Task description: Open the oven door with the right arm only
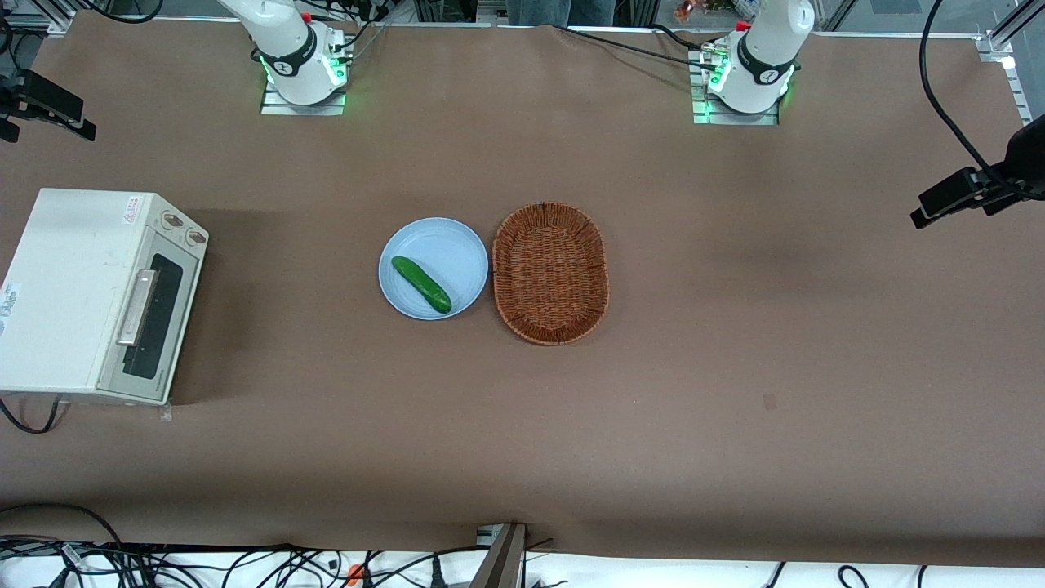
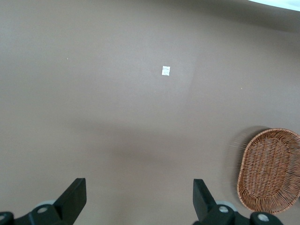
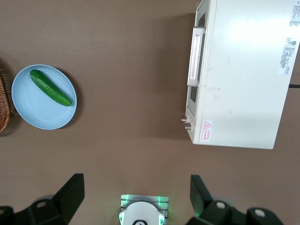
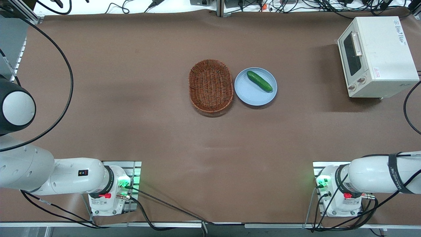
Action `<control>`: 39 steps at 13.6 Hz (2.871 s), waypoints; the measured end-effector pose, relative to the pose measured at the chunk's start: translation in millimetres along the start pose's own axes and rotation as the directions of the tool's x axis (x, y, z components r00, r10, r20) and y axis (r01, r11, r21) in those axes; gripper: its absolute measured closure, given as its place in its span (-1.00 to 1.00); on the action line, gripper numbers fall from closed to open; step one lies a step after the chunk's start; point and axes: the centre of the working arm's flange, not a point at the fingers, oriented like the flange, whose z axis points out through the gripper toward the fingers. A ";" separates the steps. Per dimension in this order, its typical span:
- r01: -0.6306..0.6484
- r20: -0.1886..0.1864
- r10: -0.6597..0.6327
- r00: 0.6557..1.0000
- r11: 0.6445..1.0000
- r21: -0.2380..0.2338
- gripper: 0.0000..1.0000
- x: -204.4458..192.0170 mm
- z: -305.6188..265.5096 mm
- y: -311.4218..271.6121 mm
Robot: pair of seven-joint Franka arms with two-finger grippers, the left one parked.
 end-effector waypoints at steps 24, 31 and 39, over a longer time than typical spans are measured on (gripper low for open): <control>0.009 0.020 -0.009 1.000 1.000 -0.004 -1.00 4.9 7.0 -4.6; 0.038 0.077 -0.038 0.996 0.999 -0.004 -0.99 21.3 32.8 -20.2; 0.053 0.226 -0.037 0.973 0.996 -0.065 -0.11 73.9 121.8 -66.1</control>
